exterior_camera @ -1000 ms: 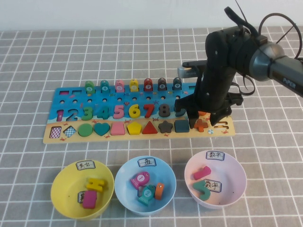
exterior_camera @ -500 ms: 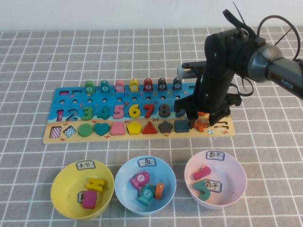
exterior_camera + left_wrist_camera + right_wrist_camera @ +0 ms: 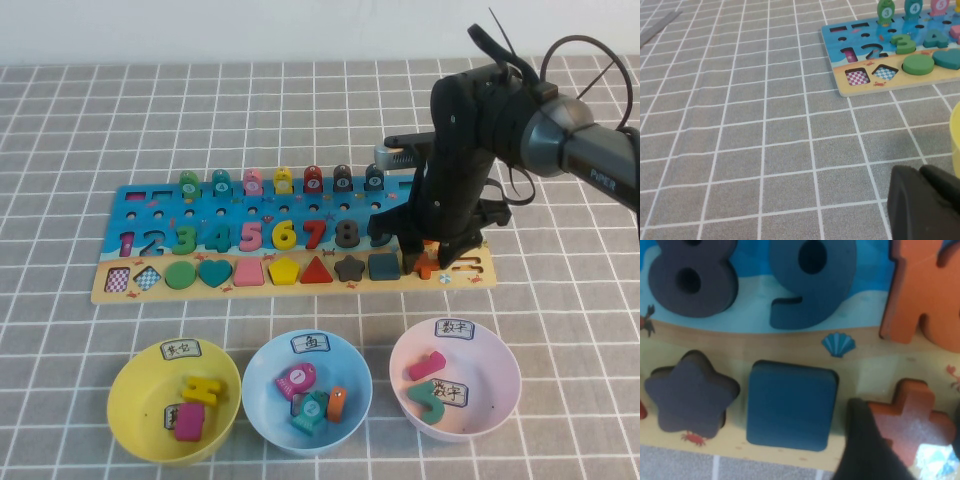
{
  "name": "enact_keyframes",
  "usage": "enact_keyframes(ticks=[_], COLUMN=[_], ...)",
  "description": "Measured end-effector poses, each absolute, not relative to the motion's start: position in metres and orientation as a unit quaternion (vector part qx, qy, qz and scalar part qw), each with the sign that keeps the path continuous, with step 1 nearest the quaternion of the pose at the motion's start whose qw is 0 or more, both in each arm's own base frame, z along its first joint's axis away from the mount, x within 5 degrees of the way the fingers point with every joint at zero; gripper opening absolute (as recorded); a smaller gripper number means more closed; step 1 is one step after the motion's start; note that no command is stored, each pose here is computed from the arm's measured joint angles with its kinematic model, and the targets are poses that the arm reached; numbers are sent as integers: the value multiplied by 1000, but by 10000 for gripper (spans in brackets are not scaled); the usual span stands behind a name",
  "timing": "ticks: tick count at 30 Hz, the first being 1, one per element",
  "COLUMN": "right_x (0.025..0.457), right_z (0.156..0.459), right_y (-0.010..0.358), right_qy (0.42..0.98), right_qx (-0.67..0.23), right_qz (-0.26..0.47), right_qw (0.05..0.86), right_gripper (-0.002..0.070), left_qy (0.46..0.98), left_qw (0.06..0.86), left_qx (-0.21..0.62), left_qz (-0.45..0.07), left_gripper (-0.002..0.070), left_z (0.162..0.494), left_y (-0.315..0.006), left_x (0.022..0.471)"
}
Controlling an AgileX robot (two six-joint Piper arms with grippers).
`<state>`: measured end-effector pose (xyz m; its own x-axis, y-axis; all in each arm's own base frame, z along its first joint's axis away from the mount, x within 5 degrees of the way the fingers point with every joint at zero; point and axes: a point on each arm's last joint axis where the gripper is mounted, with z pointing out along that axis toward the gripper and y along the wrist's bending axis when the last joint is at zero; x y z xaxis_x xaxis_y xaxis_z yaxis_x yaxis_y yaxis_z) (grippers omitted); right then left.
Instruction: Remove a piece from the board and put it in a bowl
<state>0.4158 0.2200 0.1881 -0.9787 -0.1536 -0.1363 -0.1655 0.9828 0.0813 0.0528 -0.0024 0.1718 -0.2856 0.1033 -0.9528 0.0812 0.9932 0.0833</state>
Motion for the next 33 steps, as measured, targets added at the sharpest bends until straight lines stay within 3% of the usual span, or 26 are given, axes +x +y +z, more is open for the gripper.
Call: enact_keyframes(ticks=[12, 24, 33], right_x=[416, 408, 340], right_z=[190, 231, 267], right_y=[220, 216, 211], right_qy=[993, 989, 975], right_qx=[-80, -85, -119], right_qz=[48, 54, 81], right_qw=[69, 107, 167], right_gripper=[300, 300, 300], left_qy=[802, 802, 802], left_qw=[595, 595, 595], left_qx=[58, 58, 58], left_qz=[9, 9, 9], left_gripper=[-3, -3, -3], left_z=[172, 172, 172], left_y=[-2, -2, -2], left_x=[53, 53, 53])
